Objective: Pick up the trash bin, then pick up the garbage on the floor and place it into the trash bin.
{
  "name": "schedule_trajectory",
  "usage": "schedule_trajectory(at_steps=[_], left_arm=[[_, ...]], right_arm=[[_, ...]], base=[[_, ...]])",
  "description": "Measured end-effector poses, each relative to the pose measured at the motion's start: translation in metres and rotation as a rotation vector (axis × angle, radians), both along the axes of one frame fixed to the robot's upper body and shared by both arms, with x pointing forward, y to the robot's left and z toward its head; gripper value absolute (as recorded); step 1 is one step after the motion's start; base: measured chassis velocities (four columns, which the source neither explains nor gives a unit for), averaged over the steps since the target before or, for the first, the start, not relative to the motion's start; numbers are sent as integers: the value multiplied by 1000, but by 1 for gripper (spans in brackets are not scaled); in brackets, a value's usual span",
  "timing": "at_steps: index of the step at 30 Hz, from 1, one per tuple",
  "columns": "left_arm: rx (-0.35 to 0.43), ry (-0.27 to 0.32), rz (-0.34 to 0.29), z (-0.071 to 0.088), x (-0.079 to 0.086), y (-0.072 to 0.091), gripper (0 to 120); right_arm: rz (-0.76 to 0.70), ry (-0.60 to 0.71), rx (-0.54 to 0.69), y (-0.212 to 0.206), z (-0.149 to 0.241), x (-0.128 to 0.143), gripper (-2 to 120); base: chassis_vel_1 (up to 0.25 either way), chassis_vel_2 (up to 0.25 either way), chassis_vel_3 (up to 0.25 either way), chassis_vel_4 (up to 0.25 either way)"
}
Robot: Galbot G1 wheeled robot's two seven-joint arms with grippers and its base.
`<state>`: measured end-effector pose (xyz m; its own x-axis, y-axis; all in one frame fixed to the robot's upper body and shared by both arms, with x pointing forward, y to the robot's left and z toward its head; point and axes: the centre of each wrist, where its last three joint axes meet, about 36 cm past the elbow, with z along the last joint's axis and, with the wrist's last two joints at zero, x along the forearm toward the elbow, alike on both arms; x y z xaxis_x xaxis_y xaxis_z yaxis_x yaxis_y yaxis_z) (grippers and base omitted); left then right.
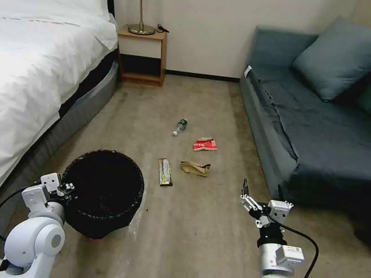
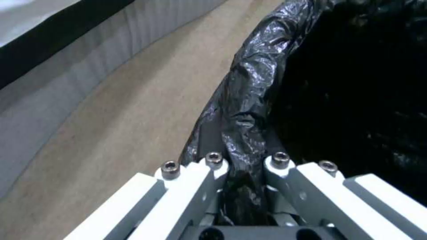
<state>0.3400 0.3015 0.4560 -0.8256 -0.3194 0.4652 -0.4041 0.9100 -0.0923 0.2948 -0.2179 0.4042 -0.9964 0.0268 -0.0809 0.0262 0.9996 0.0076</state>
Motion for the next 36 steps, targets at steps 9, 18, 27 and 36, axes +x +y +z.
schedule_trajectory(at_steps=[9, 18, 27, 36], left_arm=[[-1, -3, 4, 0, 1, 1, 4], [2, -9, 17, 2, 1, 6, 4], [-2, -12, 24, 3, 0, 7, 4], [-3, -16, 30, 4, 1, 8, 4]], right_arm=[[7, 0, -3, 1, 0, 1, 100], [21, 3, 0, 4, -2, 2, 100], [27, 8, -2, 5, -4, 3, 100], [32, 15, -5, 5, -6, 3, 100]], base=[[-128, 118, 112, -130], [-128, 145, 145, -133], [-163, 159, 153, -158], [-179, 174, 170, -174]])
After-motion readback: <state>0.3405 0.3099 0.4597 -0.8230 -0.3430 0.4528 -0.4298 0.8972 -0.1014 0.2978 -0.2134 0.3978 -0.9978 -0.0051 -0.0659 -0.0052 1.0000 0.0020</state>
